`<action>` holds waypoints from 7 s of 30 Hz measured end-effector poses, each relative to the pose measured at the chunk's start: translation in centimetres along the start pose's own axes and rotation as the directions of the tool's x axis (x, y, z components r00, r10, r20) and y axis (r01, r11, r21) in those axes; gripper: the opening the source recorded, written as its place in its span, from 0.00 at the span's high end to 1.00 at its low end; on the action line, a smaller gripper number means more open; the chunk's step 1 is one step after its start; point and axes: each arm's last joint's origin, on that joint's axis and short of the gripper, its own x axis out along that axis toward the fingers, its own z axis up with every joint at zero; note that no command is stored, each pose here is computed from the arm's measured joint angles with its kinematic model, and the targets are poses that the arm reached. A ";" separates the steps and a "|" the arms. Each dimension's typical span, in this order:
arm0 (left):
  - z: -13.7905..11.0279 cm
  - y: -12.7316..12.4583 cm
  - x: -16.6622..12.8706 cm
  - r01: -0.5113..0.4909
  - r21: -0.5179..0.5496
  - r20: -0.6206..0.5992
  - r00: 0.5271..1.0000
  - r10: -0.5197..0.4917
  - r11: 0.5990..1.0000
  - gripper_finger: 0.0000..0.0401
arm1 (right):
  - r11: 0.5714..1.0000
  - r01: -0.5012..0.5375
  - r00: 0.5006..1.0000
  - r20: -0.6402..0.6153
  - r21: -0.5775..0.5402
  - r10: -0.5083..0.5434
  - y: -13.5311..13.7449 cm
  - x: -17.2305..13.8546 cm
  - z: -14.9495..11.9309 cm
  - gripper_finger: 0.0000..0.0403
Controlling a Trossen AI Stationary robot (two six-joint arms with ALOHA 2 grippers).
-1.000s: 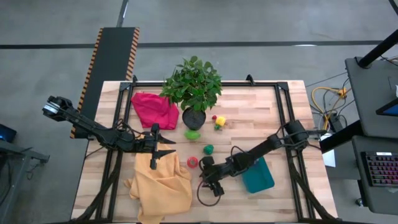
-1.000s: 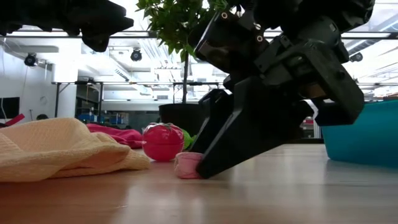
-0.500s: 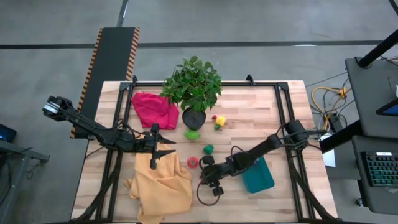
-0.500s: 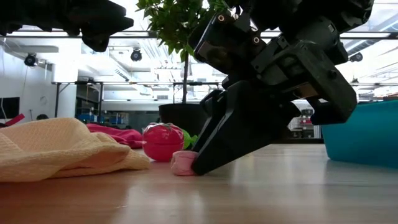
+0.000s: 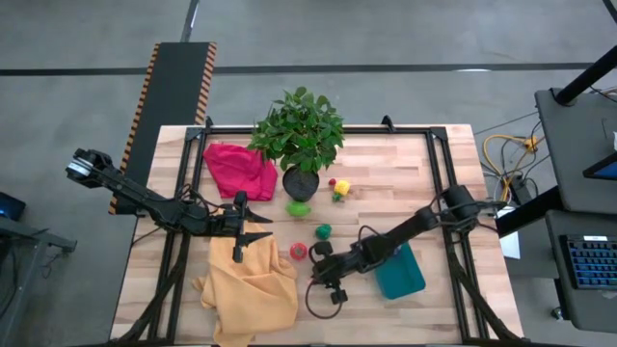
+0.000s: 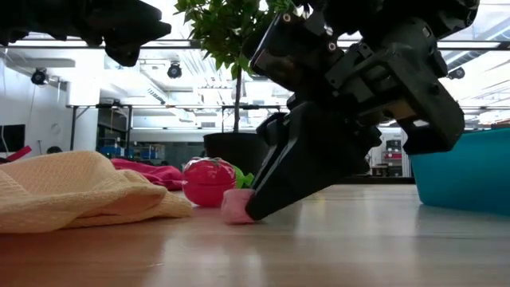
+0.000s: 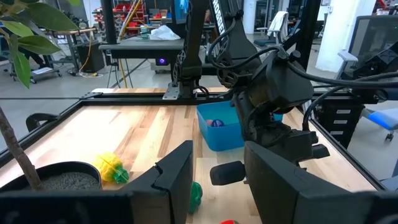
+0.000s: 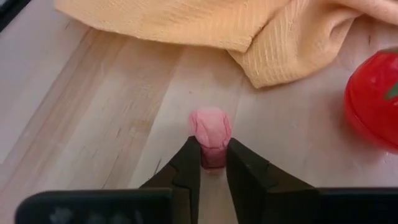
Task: Pick and placing Produce into tupperware
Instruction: Put the pink peach into the bin, then put the green bell pepper into the bin
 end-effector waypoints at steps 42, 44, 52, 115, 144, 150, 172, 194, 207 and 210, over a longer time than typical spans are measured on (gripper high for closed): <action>0.0 0.0 0.0 0.000 0.000 -0.001 1.000 0.000 1.000 0.68 | 0.859 0.351 0.936 -0.171 0.373 -0.308 0.2 -25.2 -5.3 0.87; 0.0 0.0 0.0 0.000 0.000 -0.001 1.000 0.000 1.000 0.68 | 0.849 0.359 0.932 -0.189 0.387 -0.308 0.2 -25.1 -6.2 0.87; 0.0 0.0 0.0 0.000 0.000 -0.001 1.000 0.000 1.000 0.68 | 0.819 0.394 0.915 -0.261 0.417 -0.307 0.1 -24.0 -8.6 0.87; 0.0 0.0 0.0 0.000 0.000 -0.001 1.000 0.000 1.000 0.68 | 0.840 0.383 0.898 -0.370 0.384 -0.240 1.6 -19.7 -10.9 0.84; 0.0 0.0 0.0 0.000 0.000 -0.001 1.000 0.000 1.000 0.68 | 0.987 0.075 0.977 0.186 0.140 -0.101 2.8 -20.2 -5.3 0.58; 0.0 0.0 0.0 0.000 0.000 -0.001 1.000 0.000 1.000 0.68 | 0.997 0.079 0.950 0.303 -0.005 -0.074 3.0 -20.5 -4.1 0.59; 0.0 0.0 0.0 0.000 0.000 -0.001 1.000 0.000 1.000 0.68 | 0.992 0.120 0.949 0.296 -0.024 -0.108 2.3 -20.3 -4.1 0.50; 0.0 0.0 0.0 0.000 0.000 -0.001 1.000 0.000 1.000 0.68 | 0.986 0.153 0.939 0.322 -0.072 -0.122 -2.5 -21.7 0.6 0.22; 0.0 0.0 0.0 0.000 0.001 -0.001 1.000 0.000 1.000 0.68 | 0.970 0.108 0.993 0.072 -0.218 -0.095 -5.3 -15.6 2.6 0.24; 0.0 0.0 0.0 0.000 0.000 0.000 1.000 0.000 1.000 0.68 | 0.964 0.088 0.996 -0.012 -0.252 -0.094 -5.8 -13.9 3.4 0.25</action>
